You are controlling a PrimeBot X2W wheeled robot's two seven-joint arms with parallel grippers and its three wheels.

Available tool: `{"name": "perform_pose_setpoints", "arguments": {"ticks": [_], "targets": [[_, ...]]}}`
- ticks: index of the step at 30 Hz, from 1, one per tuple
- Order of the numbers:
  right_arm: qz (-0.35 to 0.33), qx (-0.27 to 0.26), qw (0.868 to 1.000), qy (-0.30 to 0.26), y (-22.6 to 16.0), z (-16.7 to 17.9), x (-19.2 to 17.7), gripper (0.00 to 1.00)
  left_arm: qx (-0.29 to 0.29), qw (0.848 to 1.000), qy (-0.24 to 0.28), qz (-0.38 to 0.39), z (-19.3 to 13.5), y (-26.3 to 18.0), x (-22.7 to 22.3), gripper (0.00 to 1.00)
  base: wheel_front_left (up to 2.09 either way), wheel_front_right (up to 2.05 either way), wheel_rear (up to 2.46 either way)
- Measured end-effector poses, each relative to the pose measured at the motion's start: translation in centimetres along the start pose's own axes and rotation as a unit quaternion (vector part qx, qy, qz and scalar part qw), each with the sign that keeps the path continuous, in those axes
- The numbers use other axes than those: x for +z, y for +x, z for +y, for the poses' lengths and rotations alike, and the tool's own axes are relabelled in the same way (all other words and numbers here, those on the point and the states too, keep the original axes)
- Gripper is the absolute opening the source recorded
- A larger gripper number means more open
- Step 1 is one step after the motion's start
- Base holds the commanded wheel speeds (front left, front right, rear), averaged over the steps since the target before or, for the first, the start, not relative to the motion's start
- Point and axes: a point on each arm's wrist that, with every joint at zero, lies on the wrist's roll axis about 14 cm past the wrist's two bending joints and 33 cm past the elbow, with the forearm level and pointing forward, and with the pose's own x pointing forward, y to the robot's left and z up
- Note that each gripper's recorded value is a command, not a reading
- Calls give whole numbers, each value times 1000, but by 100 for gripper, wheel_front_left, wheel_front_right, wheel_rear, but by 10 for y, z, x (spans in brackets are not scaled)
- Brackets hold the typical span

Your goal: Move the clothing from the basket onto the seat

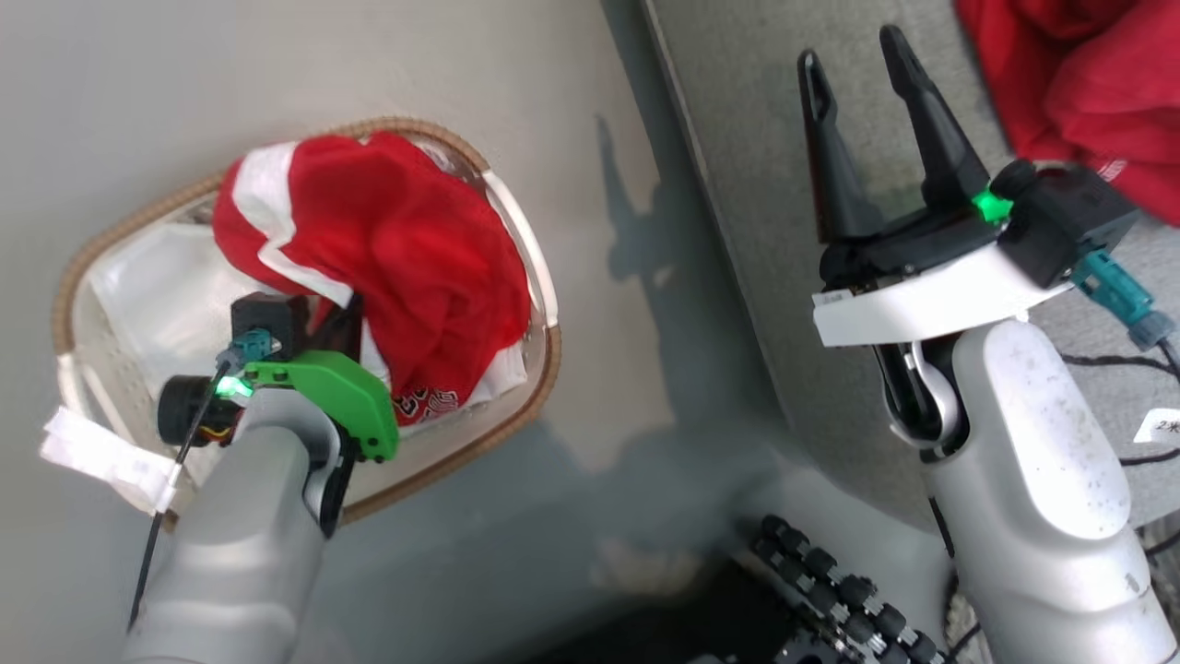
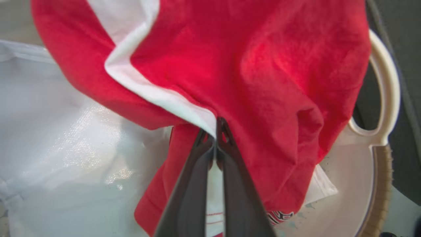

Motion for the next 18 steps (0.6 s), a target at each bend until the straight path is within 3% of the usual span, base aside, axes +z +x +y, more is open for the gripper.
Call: {"name": "perform_pose_setpoints", "arguments": {"ticks": [8,18], "targets": [[-5,0,1000,-9,-23,8,20,100,11,997,-20,-70,-14,-48,35,0,0,0,0],[-20,18,1000,-2,-56,30,46,100,20,984,9,-175,-37,-115,87,0,0,0,0]]}}
